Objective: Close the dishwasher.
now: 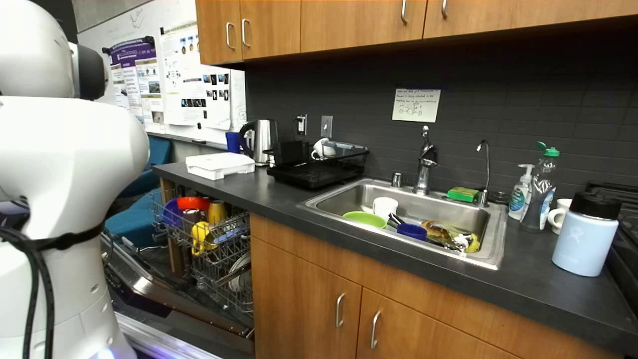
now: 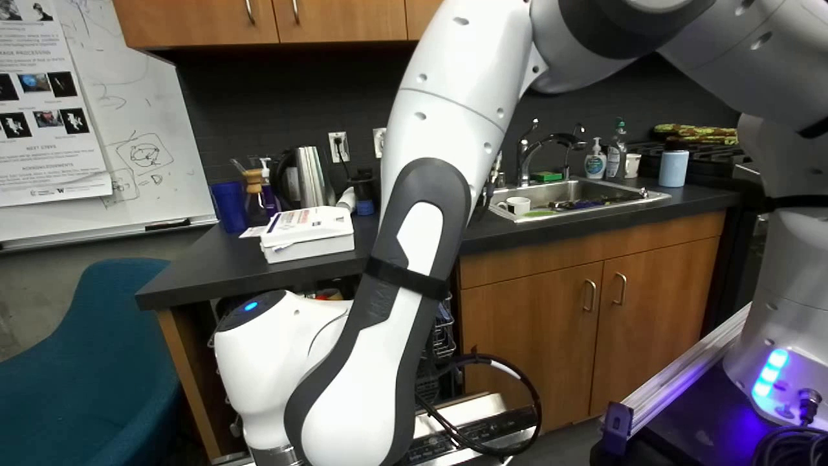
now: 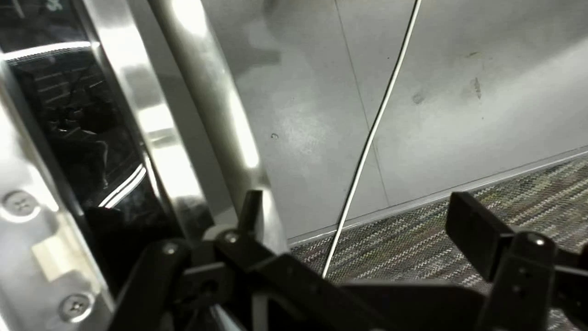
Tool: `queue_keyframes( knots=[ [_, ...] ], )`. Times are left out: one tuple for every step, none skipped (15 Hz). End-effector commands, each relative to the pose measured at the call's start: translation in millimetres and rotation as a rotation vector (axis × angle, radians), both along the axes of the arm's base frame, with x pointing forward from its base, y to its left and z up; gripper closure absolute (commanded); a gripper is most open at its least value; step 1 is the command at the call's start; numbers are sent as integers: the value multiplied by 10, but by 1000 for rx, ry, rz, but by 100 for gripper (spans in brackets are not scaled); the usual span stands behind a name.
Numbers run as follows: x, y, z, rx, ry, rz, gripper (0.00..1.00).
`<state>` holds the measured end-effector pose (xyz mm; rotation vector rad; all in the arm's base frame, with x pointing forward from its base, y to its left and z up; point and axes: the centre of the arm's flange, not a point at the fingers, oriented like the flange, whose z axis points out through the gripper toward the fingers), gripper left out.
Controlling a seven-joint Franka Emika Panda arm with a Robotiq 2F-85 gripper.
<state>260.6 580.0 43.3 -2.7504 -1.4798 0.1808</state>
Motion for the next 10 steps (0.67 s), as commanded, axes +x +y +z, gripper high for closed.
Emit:
queue_keyframes(
  knots=[
    [280, 12, 27, 4, -39, -17, 0],
    [345, 0, 51, 3, -47, -24, 0],
    [441, -41, 56, -3, -61, -28, 0],
    [511, -73, 105, -3, -74, -30, 0],
    [597, -90, 145, -1, -88, -37, 0],
    [678, -107, 218, 2, -102, -49, 0],
    [748, -118, 289, 7, -116, -59, 0],
    [846, -154, 335, 7, -129, -76, 0],
    [929, -186, 394, 10, -143, -90, 0],
    [1019, -210, 452, 11, -161, -100, 0]
  ],
)
